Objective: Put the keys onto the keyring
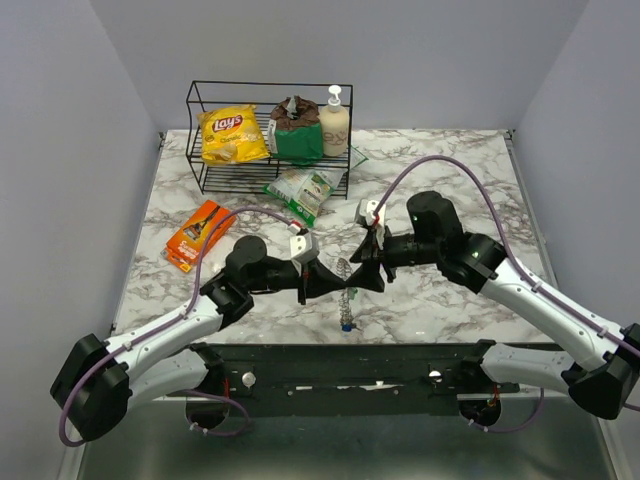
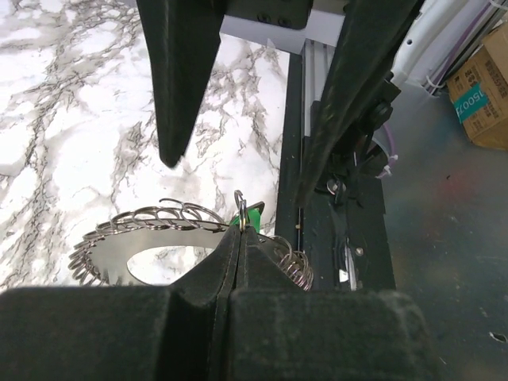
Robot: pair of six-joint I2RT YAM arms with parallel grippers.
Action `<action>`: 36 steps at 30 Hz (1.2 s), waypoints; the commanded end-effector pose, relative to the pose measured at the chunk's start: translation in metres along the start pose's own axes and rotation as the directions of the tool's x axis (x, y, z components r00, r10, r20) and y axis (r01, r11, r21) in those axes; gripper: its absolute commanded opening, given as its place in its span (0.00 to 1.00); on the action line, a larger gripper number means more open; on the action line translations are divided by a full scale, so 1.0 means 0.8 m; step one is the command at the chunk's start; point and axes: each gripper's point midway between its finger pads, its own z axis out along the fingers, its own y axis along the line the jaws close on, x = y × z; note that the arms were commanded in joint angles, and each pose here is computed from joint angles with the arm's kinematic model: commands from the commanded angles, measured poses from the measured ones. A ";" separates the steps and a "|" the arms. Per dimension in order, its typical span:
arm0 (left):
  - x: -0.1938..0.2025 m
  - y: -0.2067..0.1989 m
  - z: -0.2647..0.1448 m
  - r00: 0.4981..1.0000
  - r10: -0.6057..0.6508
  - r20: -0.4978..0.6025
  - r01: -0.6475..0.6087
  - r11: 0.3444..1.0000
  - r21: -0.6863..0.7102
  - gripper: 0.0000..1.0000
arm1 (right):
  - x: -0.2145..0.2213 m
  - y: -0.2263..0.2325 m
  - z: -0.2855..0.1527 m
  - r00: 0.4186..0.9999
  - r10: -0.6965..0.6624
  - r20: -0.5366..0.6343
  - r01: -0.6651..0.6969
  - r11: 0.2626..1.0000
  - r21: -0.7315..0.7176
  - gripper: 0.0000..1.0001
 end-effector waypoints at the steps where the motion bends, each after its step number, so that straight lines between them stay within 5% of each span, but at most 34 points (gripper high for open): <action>1: -0.031 -0.002 -0.001 0.989 0.080 0.127 -0.079 0.997 -0.015 0.00 | -0.012 -0.016 -0.008 0.998 -0.011 0.069 0.003 0.994 0.112 0.66; 36: -0.021 -0.019 -0.012 0.979 0.102 0.178 -0.109 0.994 0.028 0.00 | 0.016 0.038 -0.002 0.989 -0.034 0.141 0.056 0.987 -0.153 0.44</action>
